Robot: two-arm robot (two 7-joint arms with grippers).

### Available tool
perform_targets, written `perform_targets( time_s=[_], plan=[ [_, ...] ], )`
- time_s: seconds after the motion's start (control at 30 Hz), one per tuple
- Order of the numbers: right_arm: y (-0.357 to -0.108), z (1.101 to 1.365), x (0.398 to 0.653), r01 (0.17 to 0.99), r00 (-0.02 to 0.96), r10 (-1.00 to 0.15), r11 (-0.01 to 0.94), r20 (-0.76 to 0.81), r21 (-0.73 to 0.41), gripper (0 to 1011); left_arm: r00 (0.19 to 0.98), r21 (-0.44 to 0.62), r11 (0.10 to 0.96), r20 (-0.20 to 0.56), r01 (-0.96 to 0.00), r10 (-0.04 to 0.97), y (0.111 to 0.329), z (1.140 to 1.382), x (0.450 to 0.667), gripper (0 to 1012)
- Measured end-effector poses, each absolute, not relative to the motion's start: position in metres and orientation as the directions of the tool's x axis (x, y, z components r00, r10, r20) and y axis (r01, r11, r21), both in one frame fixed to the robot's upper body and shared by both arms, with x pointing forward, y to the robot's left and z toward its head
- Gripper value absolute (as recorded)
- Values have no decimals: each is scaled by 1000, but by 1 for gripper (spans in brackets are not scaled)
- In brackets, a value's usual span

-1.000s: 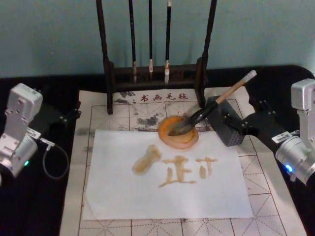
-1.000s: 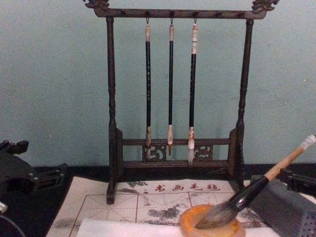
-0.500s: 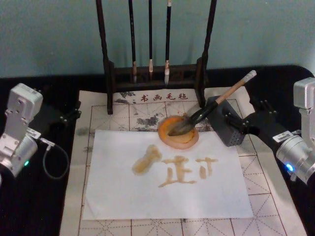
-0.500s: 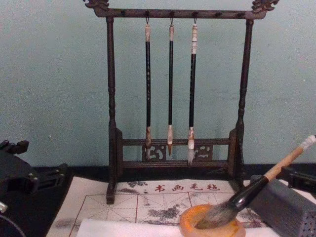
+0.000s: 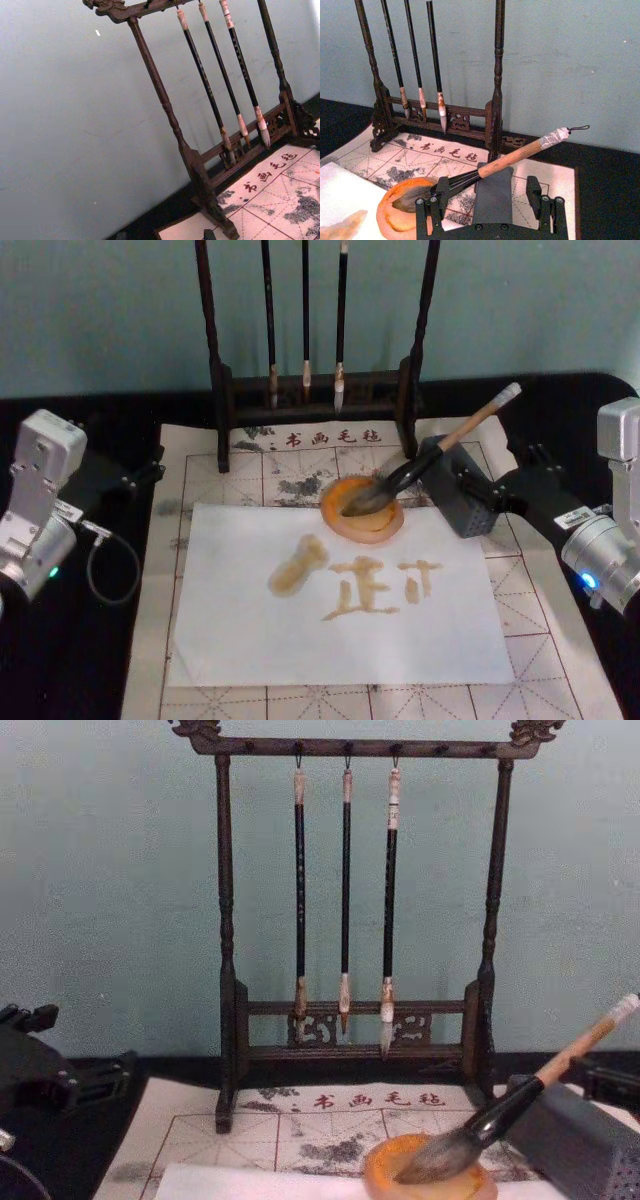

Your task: Pick up the brush from the inkstone, write on the paper, then place the brush back to its original position.

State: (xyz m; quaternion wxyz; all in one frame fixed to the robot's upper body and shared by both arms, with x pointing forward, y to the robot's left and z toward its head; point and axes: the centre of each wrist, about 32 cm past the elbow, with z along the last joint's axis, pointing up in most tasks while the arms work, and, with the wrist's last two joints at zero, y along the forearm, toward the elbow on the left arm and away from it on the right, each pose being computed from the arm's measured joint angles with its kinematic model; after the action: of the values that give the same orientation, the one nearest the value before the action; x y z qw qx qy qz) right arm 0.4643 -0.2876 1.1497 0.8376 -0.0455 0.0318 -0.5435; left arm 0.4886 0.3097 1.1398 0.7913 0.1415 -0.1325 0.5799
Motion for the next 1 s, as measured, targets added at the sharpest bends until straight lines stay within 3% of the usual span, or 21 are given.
perform_targets(
  time_s=[1.0],
  plan=[
    [-288,1150,464,908,407,-914,405,-6,-111,1000,292,70,287,374,-955,880,310,1140,489,1001]
  ],
)
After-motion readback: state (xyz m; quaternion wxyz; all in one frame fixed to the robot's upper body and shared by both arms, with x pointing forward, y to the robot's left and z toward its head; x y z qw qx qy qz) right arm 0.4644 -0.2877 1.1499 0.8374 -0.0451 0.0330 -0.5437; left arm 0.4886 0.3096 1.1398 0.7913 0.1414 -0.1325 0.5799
